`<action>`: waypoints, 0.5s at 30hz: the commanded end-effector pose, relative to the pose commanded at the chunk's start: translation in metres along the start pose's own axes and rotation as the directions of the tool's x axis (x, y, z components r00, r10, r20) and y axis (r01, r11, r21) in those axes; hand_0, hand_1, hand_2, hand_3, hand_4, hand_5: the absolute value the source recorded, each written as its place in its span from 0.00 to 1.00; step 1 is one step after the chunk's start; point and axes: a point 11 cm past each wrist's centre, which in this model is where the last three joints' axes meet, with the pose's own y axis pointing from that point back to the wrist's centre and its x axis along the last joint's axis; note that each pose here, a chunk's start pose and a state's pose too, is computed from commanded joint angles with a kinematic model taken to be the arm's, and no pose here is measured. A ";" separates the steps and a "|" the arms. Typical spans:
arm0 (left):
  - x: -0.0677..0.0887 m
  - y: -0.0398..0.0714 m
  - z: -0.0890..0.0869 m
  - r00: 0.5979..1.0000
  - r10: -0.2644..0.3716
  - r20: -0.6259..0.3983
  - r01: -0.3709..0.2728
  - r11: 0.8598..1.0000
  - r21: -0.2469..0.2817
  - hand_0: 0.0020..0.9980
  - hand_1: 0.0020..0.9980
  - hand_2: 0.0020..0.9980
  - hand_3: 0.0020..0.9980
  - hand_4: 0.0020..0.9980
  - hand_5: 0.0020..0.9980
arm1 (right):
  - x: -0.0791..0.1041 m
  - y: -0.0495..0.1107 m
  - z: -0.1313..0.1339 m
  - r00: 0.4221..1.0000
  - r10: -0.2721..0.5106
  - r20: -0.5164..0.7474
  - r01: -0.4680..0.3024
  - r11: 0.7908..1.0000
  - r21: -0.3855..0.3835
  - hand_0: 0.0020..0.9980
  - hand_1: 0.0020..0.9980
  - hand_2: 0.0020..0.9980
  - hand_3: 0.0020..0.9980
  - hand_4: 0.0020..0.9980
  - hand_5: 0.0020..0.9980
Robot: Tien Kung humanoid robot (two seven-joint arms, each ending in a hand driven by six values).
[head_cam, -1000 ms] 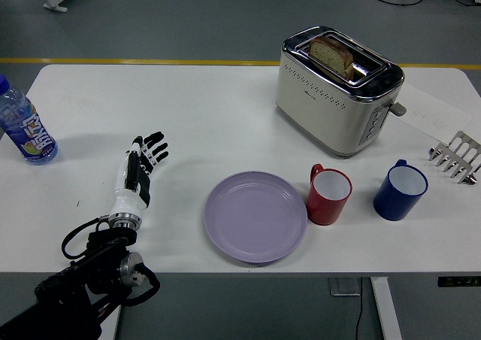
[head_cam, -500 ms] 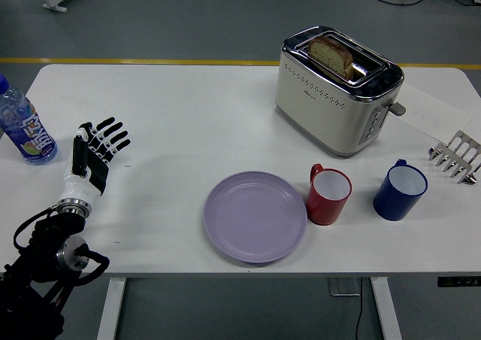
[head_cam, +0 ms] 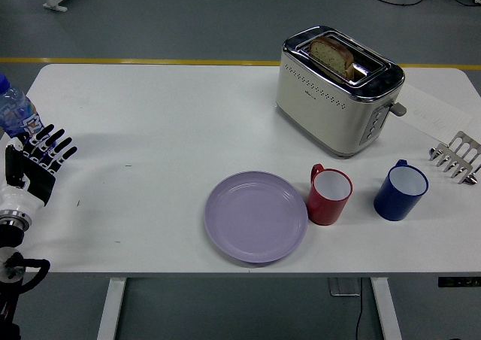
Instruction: Push plate across desktop
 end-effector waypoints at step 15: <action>0.033 0.017 0.017 0.996 0.076 -0.041 -0.078 0.996 -0.054 0.59 0.66 0.65 0.61 0.46 1.00 | 0.000 0.000 0.002 1.000 0.002 0.001 -0.002 1.000 -0.007 0.57 0.53 0.61 0.59 0.10 0.56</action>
